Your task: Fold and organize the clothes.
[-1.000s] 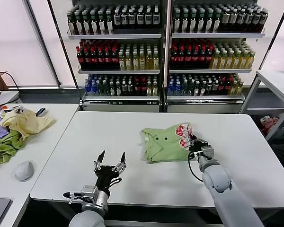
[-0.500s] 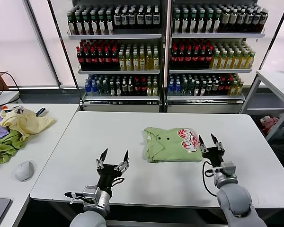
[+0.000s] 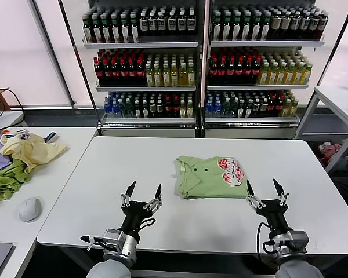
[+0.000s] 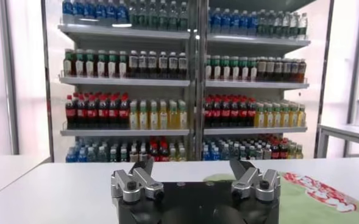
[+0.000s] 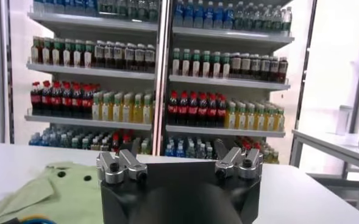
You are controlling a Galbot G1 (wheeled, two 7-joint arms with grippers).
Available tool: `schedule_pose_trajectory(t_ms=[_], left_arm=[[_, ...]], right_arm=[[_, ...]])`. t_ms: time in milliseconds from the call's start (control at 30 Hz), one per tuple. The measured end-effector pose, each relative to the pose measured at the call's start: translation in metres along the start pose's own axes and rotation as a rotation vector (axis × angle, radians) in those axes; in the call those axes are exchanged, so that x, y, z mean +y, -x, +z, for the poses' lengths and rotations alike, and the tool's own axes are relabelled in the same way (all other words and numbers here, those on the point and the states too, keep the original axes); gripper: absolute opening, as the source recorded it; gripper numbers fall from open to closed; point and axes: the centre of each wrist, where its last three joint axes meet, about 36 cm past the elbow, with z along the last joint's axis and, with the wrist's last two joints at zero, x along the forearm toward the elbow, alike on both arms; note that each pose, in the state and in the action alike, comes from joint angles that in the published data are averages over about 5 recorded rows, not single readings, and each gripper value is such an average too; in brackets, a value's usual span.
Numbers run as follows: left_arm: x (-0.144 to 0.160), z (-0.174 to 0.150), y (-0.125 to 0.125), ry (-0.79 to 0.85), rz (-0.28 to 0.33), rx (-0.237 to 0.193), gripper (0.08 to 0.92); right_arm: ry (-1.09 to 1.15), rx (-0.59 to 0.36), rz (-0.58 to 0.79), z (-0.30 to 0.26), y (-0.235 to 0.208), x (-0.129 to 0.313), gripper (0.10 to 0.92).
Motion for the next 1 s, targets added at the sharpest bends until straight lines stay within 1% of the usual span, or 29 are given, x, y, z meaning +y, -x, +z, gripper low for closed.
schedule_pose_trajectory(t_ms=[367,1000], left_arm=[[-0.002,0.001,-0.002,0.009,0.028,0.0,0.823],[0.0,-0.002,0.0,0.02,0.055,-0.009,0.823]], right_arm=[[-0.003,-0.032,0.003,-0.004,-0.019,0.007,0.823],[-0.034,-0.058,0.026,-0.009,-0.021,0.014,0.823]])
